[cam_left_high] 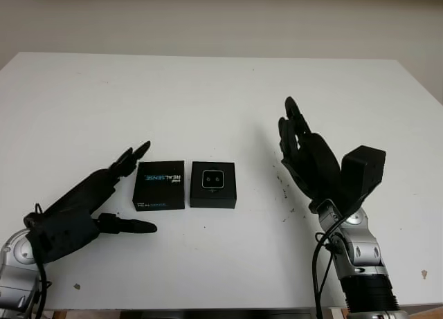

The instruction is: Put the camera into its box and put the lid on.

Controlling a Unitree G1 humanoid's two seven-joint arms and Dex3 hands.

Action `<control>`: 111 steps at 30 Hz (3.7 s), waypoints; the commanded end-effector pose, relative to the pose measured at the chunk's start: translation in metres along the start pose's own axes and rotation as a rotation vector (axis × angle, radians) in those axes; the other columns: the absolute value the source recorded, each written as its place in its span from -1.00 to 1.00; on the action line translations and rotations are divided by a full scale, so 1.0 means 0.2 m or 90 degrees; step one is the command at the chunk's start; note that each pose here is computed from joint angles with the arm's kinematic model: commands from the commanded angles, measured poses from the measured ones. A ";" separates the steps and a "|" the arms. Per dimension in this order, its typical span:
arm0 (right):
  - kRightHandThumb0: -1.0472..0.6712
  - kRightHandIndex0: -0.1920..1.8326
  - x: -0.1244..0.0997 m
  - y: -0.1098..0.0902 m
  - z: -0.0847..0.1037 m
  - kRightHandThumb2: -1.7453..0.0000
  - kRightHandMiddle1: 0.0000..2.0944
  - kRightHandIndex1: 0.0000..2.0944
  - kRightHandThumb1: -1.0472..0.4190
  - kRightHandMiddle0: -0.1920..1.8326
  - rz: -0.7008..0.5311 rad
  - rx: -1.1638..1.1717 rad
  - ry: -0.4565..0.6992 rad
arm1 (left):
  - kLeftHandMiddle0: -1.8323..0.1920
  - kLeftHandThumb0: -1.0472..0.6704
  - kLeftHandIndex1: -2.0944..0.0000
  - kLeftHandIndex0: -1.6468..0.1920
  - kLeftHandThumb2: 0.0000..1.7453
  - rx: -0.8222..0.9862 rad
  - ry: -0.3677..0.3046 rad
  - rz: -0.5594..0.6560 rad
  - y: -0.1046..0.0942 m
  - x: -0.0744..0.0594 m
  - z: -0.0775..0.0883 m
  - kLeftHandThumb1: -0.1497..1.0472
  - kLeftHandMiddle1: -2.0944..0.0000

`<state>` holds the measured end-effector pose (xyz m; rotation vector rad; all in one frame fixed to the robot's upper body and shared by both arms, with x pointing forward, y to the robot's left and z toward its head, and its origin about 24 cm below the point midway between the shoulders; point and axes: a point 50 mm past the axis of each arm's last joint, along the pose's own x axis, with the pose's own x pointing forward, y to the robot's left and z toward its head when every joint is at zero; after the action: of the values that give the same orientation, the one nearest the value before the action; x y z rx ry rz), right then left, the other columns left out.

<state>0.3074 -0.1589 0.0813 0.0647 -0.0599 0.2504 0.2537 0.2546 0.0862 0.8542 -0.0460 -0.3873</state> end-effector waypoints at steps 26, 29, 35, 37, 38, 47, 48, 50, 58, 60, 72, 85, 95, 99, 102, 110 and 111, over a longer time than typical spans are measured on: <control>-0.63 -1.00 -0.04 0.03 0.07 0.26 -1.00 -1.00 -1.00 -1.00 0.006 -0.007 -0.020 | 0.68 -0.36 0.89 0.68 -0.94 0.072 -0.013 -0.077 0.05 0.09 0.01 0.58 0.92; -0.63 -1.00 -0.04 0.02 0.06 0.26 -1.00 -1.00 -1.00 -1.00 0.005 -0.005 -0.018 | 0.61 -0.32 0.87 0.60 -0.94 0.056 -0.022 -0.078 0.04 0.09 0.01 0.57 0.91; -0.61 -1.00 -0.04 0.02 0.05 0.25 -1.00 -1.00 -1.00 -1.00 0.004 -0.009 -0.013 | 0.48 -0.30 0.84 0.47 -0.94 0.019 -0.044 -0.062 0.02 0.09 0.02 0.57 0.90; -0.61 -1.00 -0.05 0.02 0.05 0.25 -1.00 -1.00 -1.00 -1.00 0.004 -0.011 -0.012 | 0.43 -0.27 0.83 0.43 -0.94 0.003 -0.051 -0.056 0.02 0.09 0.03 0.57 0.89; -0.60 -1.00 -0.05 0.02 0.05 0.24 -1.00 -1.00 -1.00 -1.00 0.004 -0.012 -0.012 | 0.41 -0.26 0.83 0.41 -0.93 -0.006 -0.056 -0.052 0.02 0.09 0.03 0.58 0.88; -0.62 -1.00 -0.05 0.01 0.05 0.27 -1.00 -1.00 -1.00 -1.00 -0.004 -0.015 -0.004 | 0.23 -0.16 0.73 0.30 -0.92 -0.038 -0.075 -0.054 0.01 0.09 0.02 0.79 0.82; -0.62 -1.00 -0.05 0.01 0.05 0.27 -1.00 -1.00 -1.00 -1.00 -0.005 -0.015 -0.003 | 0.22 -0.15 0.70 0.30 -0.92 -0.034 -0.077 -0.056 0.01 0.09 0.02 0.82 0.80; -0.61 -1.00 -0.05 0.00 0.06 0.28 -1.00 -1.00 -1.00 -1.00 -0.006 -0.016 -0.002 | 0.22 -0.13 0.51 0.36 -0.93 -0.030 -0.079 -0.059 0.01 0.09 0.02 0.87 0.72; -0.54 -1.00 -0.04 0.00 0.06 0.25 -1.00 -1.00 -1.00 -1.00 -0.009 -0.010 0.002 | 0.35 -0.07 -0.04 0.39 -0.94 -0.022 -0.061 -0.067 0.01 0.09 0.01 0.92 0.09; -0.55 -1.00 -0.05 0.00 0.06 0.25 -1.00 -1.00 -1.00 -1.00 -0.008 -0.009 0.002 | 0.35 -0.03 -0.09 0.39 -0.94 -0.017 -0.055 -0.069 0.01 0.09 0.01 0.91 0.02; -0.57 -1.00 -0.04 0.01 0.05 0.27 -1.00 -1.00 -1.00 -1.00 -0.004 -0.011 0.004 | 0.42 0.01 -0.13 0.43 -0.93 -0.008 -0.024 -0.044 0.03 0.07 0.02 0.93 -0.19; -0.55 -1.00 -0.05 0.01 0.05 0.23 -1.00 -1.00 -1.00 -1.00 0.014 -0.011 0.009 | 0.41 0.02 -0.17 0.44 -0.94 -0.180 -0.020 0.145 0.23 0.07 0.11 0.91 -0.35; -0.53 -1.00 -0.04 0.03 0.04 0.22 -1.00 -1.00 -1.00 -1.00 0.025 -0.002 0.012 | 0.40 0.01 -0.18 0.42 -0.94 -0.234 -0.054 0.191 0.31 0.08 0.26 0.87 -0.32; -0.53 -1.00 -0.04 0.03 0.04 0.22 -1.00 -1.00 -1.00 -1.00 0.025 0.000 0.016 | 0.41 0.01 -0.17 0.44 -0.94 -0.266 -0.083 0.158 0.29 0.09 0.32 0.88 -0.29; -0.53 -1.00 -0.04 0.03 0.04 0.22 -1.00 -1.00 -1.00 -1.00 0.031 -0.003 0.013 | 0.40 0.00 -0.18 0.44 -0.94 -0.280 -0.098 0.138 0.25 0.12 0.34 0.89 -0.29; -0.54 -1.00 -0.05 0.04 0.03 0.21 -1.00 -1.00 -1.00 -1.00 0.031 -0.005 0.013 | 0.39 -0.01 -0.22 0.44 -0.93 -0.232 -0.120 0.055 0.11 0.25 0.35 0.93 -0.33; -0.55 -1.00 -0.05 0.03 0.03 0.21 -1.00 -1.00 -1.00 -1.00 0.031 -0.005 0.013 | 0.39 -0.01 -0.22 0.44 -0.93 -0.225 -0.121 0.049 0.10 0.27 0.34 0.94 -0.32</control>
<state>0.2964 -0.1550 0.0848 0.0532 -0.0262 0.2971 0.2923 0.2022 0.1379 0.4501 -0.1599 -0.3700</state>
